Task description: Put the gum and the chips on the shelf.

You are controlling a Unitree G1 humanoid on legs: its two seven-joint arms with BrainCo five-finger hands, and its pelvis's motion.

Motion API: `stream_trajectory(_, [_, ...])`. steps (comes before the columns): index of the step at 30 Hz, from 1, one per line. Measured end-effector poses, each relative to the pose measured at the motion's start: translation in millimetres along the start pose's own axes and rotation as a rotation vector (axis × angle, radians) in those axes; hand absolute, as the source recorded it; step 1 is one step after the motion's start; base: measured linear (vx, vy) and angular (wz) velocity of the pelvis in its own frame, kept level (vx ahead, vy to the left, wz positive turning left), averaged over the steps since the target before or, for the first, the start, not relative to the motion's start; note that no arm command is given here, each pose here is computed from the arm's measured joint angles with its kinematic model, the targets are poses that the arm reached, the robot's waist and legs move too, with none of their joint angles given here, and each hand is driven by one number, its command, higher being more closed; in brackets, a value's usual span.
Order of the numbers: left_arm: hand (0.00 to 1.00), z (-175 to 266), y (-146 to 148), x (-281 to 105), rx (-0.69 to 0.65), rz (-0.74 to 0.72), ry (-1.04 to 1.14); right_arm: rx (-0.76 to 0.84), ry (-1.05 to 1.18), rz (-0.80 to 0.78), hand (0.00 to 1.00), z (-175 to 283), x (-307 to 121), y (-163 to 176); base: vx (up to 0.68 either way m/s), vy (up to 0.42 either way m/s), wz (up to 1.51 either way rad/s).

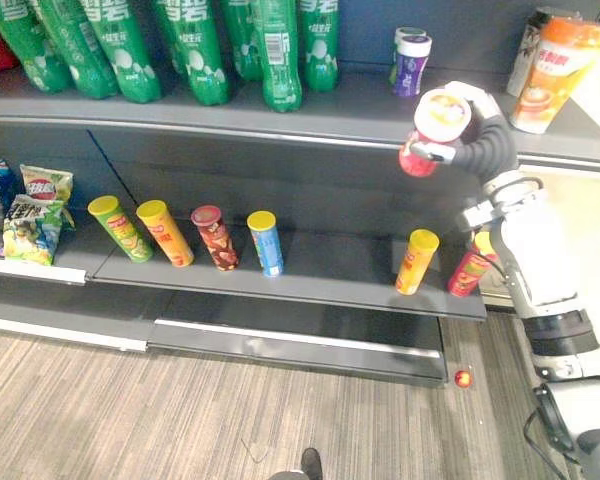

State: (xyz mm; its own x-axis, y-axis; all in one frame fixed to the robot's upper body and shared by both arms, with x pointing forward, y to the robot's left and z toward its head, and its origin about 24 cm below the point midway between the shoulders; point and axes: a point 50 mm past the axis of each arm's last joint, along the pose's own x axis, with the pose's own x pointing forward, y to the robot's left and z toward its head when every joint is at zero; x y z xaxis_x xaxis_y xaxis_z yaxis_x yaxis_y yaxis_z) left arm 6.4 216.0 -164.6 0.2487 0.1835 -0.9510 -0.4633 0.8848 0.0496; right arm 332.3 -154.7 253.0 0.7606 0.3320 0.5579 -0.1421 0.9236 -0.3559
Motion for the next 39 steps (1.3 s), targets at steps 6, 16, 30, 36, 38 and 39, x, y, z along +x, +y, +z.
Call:
stream_trajectory(6, [0.0, 3, -3, 1, 0.013, -0.01, 0.012, -0.016, 0.044, -0.004, 1.0, 1, 18, -1, -0.02, -0.007, 0.05])
stream_trajectory(16, [0.0, 7, -5, 3, 0.036, -0.018, 0.017, -0.036, 0.235, -0.103, 1.0, -29, 34, -19, 0.0, -0.007, 0.09])
stream_trajectory(30, [0.0, 12, -8, 3, 0.05, -0.032, 0.018, -0.156, 0.341, -0.242, 1.0, -35, 39, -66, -0.01, -0.003, 0.07])
stream_trajectory(36, [0.0, 18, -12, 4, 0.063, -0.048, -0.004, -0.168, 0.306, -0.275, 1.0, -23, 49, -74, 0.02, -0.005, 0.01])
stream_trajectory(38, [0.0, 21, -14, 5, 0.071, -0.054, -0.012, -0.169, 0.276, -0.277, 1.0, -15, 55, -74, 0.07, -0.009, 0.04])
stream_trajectory(39, [0.0, 24, -15, 5, 0.079, -0.058, -0.018, -0.171, 0.268, -0.277, 1.0, -11, 58, -75, 0.04, -0.008, 0.03])
